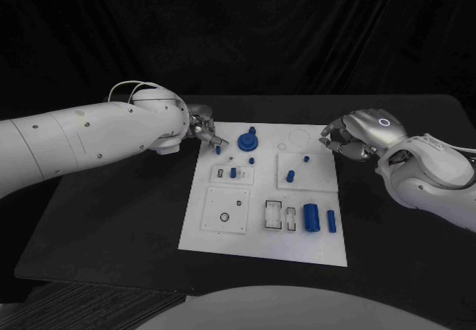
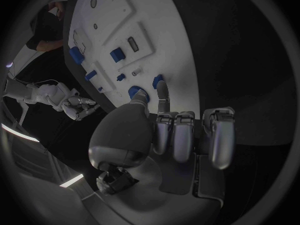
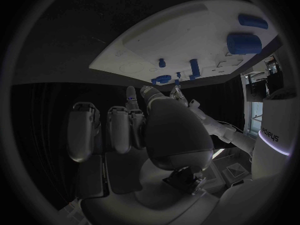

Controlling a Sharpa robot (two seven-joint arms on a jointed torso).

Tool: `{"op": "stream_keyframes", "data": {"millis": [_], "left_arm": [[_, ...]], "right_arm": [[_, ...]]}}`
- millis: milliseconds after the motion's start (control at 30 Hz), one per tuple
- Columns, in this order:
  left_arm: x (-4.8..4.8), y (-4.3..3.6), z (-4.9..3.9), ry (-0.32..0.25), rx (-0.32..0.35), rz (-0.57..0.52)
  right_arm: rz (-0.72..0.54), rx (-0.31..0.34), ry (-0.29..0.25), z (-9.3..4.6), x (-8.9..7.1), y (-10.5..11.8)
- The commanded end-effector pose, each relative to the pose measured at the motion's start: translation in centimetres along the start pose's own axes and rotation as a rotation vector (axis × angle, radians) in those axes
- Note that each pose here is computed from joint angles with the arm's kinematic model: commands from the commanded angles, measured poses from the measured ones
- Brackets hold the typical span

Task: Assemble the parts on the task board

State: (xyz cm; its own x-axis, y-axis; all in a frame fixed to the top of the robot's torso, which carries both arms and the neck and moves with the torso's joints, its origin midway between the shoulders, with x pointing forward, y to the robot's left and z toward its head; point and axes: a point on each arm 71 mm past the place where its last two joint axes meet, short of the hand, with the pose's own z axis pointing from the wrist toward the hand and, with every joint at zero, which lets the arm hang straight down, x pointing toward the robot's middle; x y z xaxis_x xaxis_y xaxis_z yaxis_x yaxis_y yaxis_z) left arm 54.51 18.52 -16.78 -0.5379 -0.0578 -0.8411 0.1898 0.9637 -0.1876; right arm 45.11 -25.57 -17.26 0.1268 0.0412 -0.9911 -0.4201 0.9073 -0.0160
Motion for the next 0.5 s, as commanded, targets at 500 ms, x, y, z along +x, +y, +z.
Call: {"op": "stream_keyframes", "data": {"millis": [500], "left_arm": [[0.32, -0.22, 0.19, 0.021, 0.002, 0.009]], "right_arm": [[0.005, 0.0, -0.015, -0.04, -0.09, 0.13]]}}
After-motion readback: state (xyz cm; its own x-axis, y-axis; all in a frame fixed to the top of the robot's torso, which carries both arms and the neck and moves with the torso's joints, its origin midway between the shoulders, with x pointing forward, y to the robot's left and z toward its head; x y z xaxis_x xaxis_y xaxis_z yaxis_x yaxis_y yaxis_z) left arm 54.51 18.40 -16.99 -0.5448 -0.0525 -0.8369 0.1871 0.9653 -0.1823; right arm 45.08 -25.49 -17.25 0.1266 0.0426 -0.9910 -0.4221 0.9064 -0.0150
